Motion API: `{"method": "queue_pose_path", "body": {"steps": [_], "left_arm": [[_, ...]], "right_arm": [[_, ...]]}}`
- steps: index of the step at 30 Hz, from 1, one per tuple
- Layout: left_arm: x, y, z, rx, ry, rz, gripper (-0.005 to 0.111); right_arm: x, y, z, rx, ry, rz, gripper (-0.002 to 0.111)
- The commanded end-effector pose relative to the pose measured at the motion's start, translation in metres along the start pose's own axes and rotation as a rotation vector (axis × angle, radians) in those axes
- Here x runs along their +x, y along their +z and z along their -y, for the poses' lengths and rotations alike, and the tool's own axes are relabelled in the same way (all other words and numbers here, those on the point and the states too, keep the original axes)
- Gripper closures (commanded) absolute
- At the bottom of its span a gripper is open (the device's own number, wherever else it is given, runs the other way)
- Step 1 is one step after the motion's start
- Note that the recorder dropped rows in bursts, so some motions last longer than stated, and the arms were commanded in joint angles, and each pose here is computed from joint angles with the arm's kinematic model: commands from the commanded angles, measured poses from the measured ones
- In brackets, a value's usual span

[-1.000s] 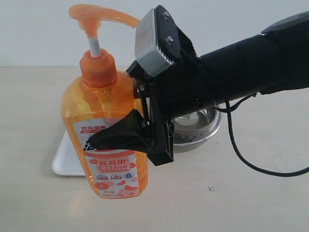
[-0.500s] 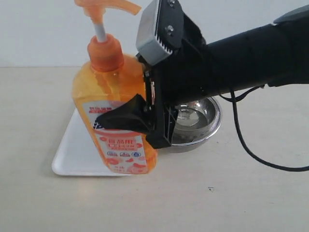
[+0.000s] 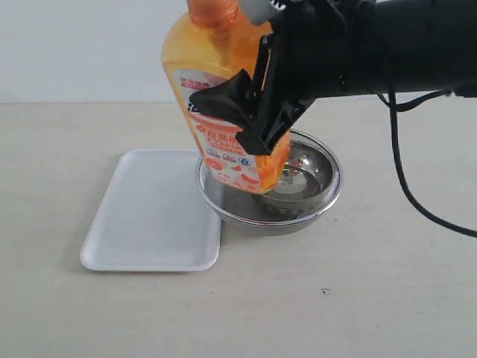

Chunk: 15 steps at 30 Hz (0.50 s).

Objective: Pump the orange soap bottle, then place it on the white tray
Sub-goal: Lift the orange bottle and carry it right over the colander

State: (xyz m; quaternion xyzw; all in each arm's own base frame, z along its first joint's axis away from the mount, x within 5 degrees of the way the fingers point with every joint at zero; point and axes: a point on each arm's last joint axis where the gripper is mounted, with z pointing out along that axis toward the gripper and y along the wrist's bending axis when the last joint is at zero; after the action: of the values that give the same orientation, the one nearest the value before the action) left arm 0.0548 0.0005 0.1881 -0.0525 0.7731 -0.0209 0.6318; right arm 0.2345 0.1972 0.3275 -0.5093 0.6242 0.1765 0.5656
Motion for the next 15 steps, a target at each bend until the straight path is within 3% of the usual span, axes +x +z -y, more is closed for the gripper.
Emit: {"method": "queue_pose_path", "body": {"steps": [1, 15], "left_arm": [[0.001, 0.000, 0.000, 0.007, -0.010, 0.000, 0.102], [0.001, 0.000, 0.000, 0.007, -0.010, 0.000, 0.102]], "right_arm": [[-0.003, -0.008, 0.015, 0.170, 0.039, -0.031, 0.108], [0.011, -0.019, 0.042, 0.496, 0.142, -0.156, 0.108]]}}
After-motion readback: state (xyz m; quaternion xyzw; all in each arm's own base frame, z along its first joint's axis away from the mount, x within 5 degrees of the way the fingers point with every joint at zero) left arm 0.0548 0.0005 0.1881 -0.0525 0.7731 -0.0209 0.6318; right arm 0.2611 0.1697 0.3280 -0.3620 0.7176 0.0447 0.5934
